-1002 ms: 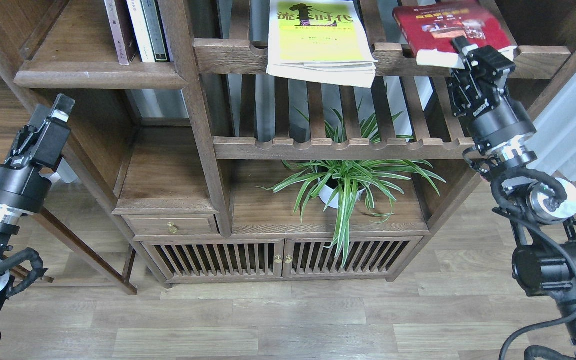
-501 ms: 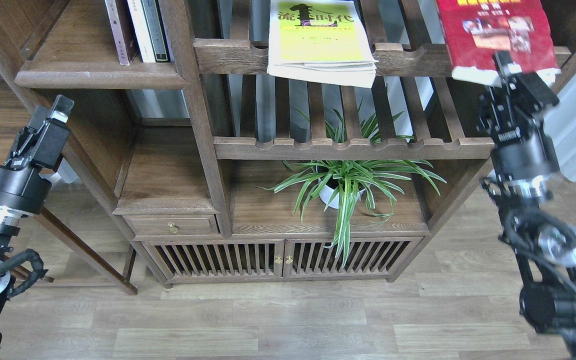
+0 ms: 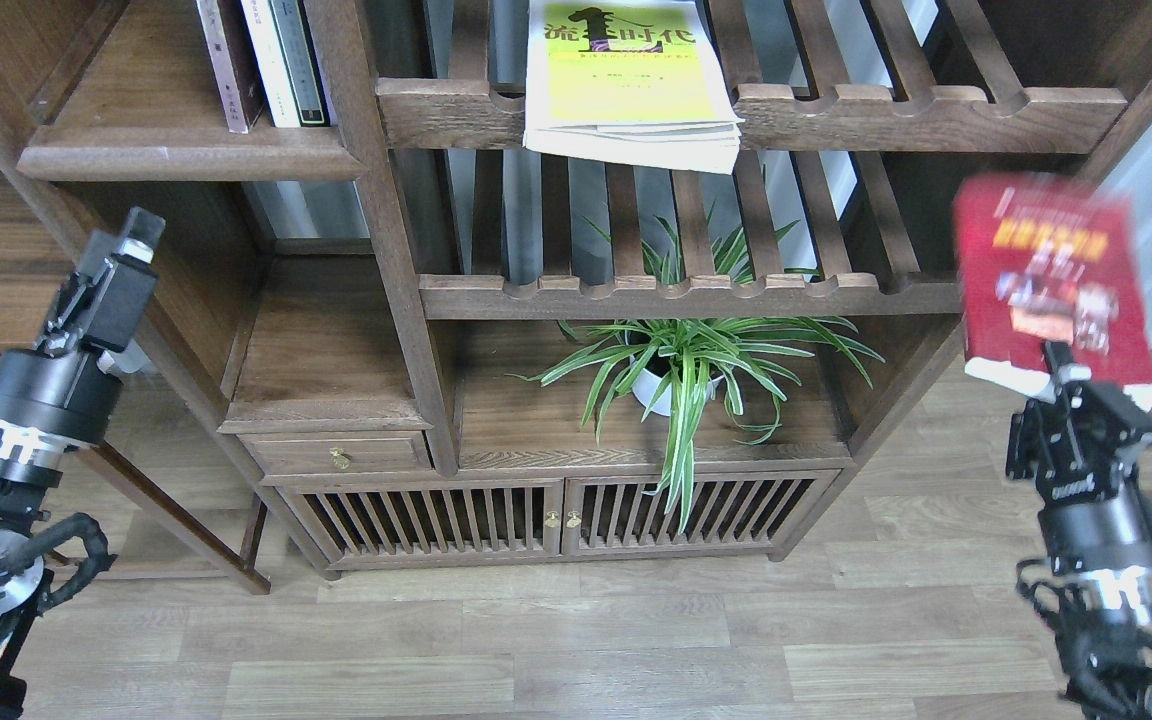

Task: Organize books on shelf
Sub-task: 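Pull the red book off the top shelf and lower it with the right gripper, then bring the red book to the left gripper and grasp it with the left gripper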

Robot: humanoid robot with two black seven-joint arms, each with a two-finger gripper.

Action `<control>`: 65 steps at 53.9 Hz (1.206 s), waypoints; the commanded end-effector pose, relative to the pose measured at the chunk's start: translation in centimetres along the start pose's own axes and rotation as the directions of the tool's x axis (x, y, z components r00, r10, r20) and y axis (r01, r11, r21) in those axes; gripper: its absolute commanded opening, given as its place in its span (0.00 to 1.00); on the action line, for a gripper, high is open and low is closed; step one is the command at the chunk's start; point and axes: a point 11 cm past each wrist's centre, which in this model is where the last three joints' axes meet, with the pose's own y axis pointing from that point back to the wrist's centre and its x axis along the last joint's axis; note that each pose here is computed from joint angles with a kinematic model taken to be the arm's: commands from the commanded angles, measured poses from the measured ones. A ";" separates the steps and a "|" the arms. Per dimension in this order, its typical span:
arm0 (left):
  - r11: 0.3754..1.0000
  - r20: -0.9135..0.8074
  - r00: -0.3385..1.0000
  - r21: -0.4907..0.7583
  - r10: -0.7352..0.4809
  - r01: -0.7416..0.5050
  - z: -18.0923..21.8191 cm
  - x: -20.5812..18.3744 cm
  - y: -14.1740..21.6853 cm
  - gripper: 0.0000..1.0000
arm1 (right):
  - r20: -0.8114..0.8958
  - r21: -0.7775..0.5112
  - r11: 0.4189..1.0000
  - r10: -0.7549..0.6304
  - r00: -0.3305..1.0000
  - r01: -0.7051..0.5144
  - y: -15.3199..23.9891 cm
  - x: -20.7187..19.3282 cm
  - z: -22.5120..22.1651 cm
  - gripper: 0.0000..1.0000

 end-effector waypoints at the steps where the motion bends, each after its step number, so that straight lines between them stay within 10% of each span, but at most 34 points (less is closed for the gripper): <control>1: 0.999 -0.065 0.997 0.026 0.031 -0.029 -2.6 0.0 1.6 1.00 | 0.027 -0.062 0.997 0.056 0.998 -0.054 0.8 1.7 2.1 0.05; 19: 0.974 -0.286 0.937 0.158 0.203 -0.162 -10.7 0.3 7.5 1.00 | 0.043 -0.361 0.922 0.164 0.985 -0.138 1.6 5.1 10.2 0.05; 32: 0.958 -0.384 0.881 0.178 0.277 -0.223 -12.2 0.7 9.5 1.00 | -0.024 -0.629 0.757 0.212 0.977 -0.180 2.2 7.7 17.6 0.06; 65: 0.951 -0.608 0.732 0.221 0.306 -0.215 -15.5 -3.0 10.7 1.00 | 0.074 -0.723 0.682 0.238 0.968 -0.113 1.3 9.1 25.9 0.07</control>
